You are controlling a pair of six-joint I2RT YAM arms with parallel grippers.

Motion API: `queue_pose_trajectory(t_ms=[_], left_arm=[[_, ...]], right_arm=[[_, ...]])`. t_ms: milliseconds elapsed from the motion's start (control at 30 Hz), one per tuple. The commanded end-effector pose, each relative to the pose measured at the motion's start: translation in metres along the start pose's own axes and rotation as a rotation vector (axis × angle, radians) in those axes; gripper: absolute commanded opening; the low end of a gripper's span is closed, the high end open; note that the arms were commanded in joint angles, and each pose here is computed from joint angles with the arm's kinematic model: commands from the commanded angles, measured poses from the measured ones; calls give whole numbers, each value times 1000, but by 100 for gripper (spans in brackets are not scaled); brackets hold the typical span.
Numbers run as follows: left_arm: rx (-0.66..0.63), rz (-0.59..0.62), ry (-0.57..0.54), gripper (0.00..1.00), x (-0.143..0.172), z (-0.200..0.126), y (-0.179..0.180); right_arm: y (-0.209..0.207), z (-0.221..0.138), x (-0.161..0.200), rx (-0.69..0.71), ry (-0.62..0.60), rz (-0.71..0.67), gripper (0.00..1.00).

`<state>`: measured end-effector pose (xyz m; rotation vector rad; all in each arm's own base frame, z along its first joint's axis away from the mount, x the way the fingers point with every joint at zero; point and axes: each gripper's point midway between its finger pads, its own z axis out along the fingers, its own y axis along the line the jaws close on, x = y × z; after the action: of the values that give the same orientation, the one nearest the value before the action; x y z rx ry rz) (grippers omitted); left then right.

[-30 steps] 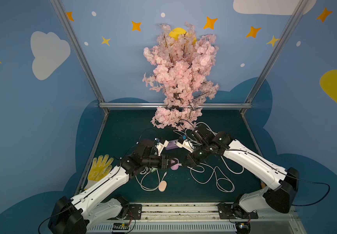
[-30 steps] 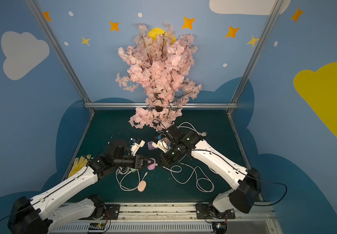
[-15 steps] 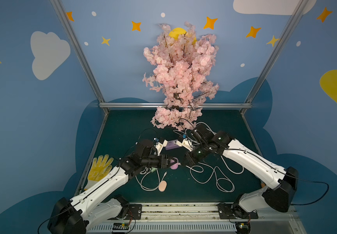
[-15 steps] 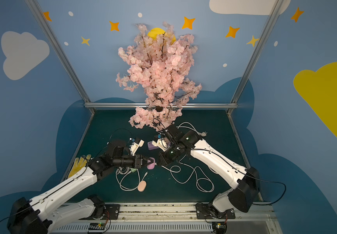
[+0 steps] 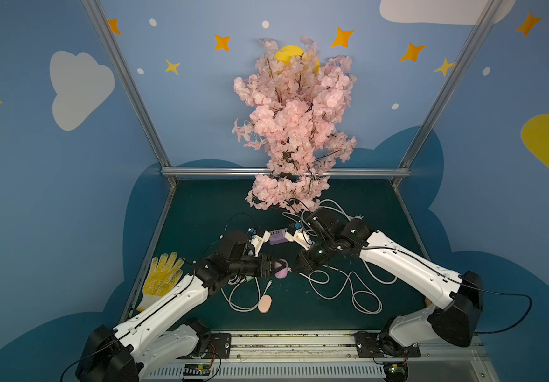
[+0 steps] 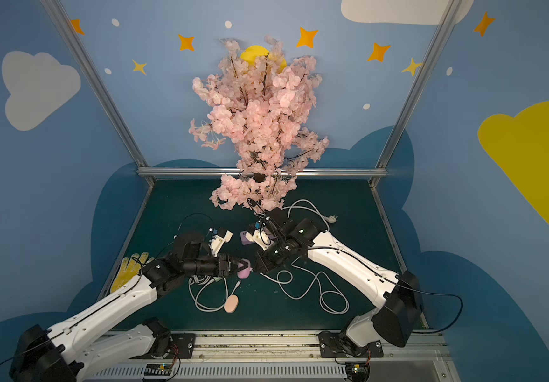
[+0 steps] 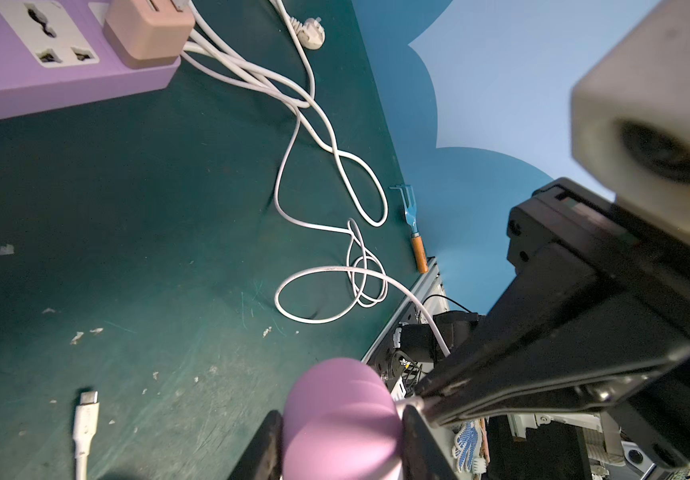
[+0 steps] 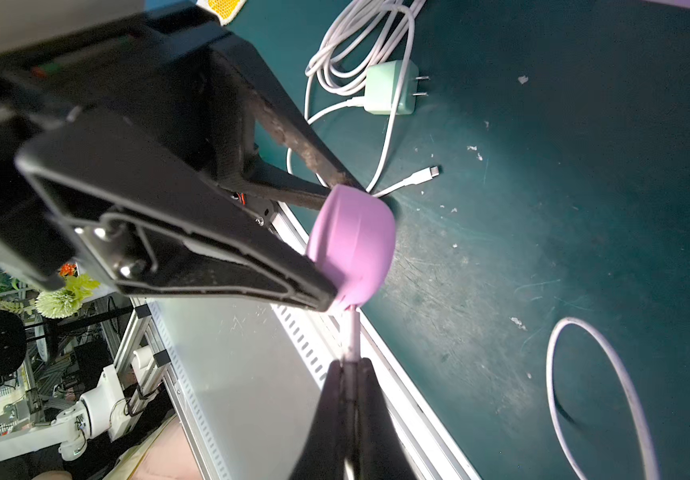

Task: Charge the bluetooth headset
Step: Insert the charging cable into the bluetooth headset.

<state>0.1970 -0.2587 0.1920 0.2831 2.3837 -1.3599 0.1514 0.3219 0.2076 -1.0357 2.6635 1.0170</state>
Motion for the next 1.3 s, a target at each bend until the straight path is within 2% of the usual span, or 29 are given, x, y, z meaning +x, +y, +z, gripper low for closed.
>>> queue_pose_trajectory(t_ms=[0,733,900,1000,1067,1133,1267], left_arm=[[200,98,5,4,-4,-8,-51],[373,111,42,4,-5,-19,-89],[375,110,37,3,-5,-20,-90],[323,101,41,3,-3,-18,-79],[263,95,44,4,0,-14,-67],[195,80,41,4,3,-8,-49],[8,12,73,4,12,10,1]], right_arm=[[15,7,-32,-63,-121,-101,0],[25,27,-49,-171,-135,-147,0],[26,29,-55,-178,-140,-152,0],[26,24,-54,-170,-137,-150,1],[24,17,-53,-164,-136,-142,8],[23,8,-51,-161,-149,-137,11],[23,-15,-48,-168,-195,-118,34]])
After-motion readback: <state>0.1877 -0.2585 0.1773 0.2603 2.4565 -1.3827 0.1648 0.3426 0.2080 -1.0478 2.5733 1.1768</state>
